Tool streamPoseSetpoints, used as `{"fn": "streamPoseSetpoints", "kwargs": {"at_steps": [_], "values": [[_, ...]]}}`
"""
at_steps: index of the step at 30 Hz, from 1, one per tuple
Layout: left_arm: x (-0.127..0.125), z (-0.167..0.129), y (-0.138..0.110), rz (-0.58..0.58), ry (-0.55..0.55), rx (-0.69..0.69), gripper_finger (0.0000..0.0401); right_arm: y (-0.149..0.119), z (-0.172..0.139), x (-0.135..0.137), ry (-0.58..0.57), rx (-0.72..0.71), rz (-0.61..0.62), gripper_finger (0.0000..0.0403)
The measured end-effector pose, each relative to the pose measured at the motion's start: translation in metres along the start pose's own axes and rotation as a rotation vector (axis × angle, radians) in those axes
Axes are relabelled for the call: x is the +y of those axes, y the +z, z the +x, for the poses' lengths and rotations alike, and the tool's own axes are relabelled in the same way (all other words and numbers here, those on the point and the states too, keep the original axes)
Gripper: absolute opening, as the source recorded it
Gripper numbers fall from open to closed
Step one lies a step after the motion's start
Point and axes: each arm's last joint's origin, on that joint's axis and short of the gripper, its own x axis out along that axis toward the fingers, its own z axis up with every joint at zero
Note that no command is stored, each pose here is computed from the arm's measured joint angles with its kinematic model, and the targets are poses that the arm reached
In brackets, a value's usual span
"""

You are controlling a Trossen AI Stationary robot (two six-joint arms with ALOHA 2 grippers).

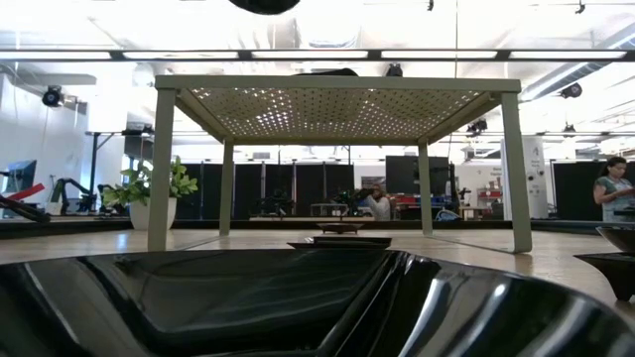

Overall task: Pick & Place Mini shaped plates
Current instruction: Stack the leaf shaped plate on top of the leaf shaped plate on the shelf

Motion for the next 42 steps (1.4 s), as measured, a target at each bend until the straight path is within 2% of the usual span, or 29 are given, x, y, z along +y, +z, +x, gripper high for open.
{"fn": "streamPoseSetpoints", "kwargs": {"at_steps": [28, 36, 42], "values": [[0.000, 0.002, 0.008, 0.017, 0.016, -0.017, 0.0000, -0.002, 0.009, -0.012, -0.026, 0.019, 0.016, 0.0066], [0.001, 0.007, 0.010, 0.000, 0.013, -0.018, 0.0000, -0.002, 0.008, -0.013, -0.037, 0.020, 0.014, 0.0015], [0.001, 0.008, 0.011, -0.007, -0.024, -0.017, 0.0000, -0.003, 0.008, -0.014, -0.040, 0.025, 0.010, 0.0009]]}}
